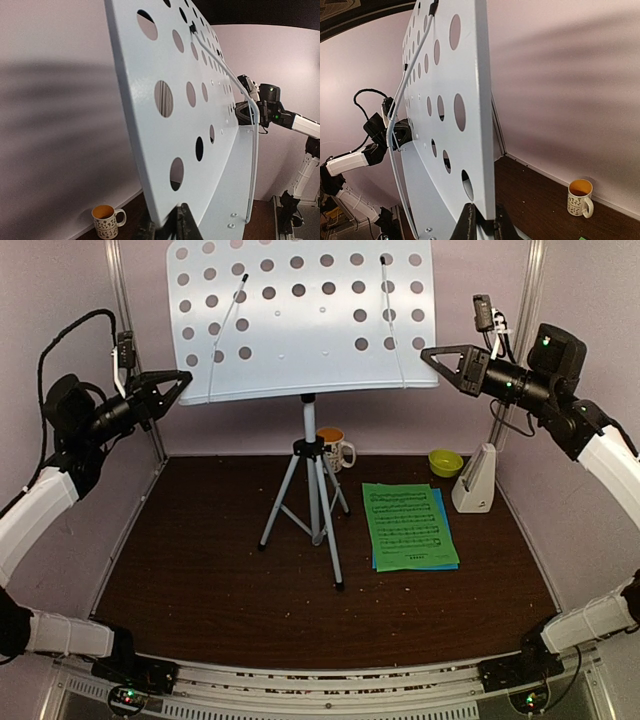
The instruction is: Set up the instrument practice props
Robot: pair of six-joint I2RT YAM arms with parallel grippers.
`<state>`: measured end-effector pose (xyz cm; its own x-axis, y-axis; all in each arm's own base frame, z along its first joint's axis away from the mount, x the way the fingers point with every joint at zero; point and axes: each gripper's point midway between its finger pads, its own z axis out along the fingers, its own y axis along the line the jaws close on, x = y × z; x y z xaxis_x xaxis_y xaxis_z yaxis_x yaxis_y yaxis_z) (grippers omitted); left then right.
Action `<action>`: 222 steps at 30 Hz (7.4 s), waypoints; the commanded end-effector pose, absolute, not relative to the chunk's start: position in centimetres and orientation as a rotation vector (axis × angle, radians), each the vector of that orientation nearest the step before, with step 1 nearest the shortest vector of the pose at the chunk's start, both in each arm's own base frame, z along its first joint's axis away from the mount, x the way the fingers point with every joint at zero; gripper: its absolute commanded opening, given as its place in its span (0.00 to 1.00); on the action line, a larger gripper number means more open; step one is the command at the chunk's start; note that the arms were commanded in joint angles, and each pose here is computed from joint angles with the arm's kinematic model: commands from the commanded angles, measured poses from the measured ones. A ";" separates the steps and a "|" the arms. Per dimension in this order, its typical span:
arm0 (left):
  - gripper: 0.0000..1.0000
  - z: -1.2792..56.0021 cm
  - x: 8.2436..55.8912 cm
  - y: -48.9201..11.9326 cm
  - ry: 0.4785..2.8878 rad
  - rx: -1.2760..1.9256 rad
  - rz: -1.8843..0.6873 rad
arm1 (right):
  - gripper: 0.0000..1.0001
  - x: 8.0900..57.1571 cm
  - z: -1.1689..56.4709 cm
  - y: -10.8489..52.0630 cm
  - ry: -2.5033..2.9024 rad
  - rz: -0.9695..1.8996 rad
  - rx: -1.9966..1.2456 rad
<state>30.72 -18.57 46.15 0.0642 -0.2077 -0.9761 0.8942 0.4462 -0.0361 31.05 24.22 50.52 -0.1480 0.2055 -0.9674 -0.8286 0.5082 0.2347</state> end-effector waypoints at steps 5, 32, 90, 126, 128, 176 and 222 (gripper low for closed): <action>0.00 37.1 31.7 -21.3 1.475 0.815 -1.068 | 0.00 33.6 50.0 23.4 1.441 0.847 -0.539; 0.13 45.1 32.3 -20.5 1.413 0.764 -0.979 | 0.00 32.4 47.0 24.0 1.439 0.929 -0.563; 0.98 30.6 31.8 -10.3 1.708 0.116 -0.751 | 0.94 36.4 16.1 21.3 2.345 0.570 -0.151; 0.89 27.6 30.4 -16.4 1.750 0.336 -0.773 | 0.82 31.1 8.8 22.2 2.513 0.704 0.033; 0.89 27.6 30.4 -16.6 1.749 0.340 -0.779 | 0.78 31.6 9.5 19.2 2.492 0.666 0.128; 0.83 28.6 32.1 -17.6 1.718 0.348 -0.828 | 0.24 28.9 4.1 13.2 2.620 1.034 0.490; 0.83 28.1 32.4 -17.6 1.723 0.340 -0.830 | 0.06 29.0 5.1 14.8 2.593 0.992 0.411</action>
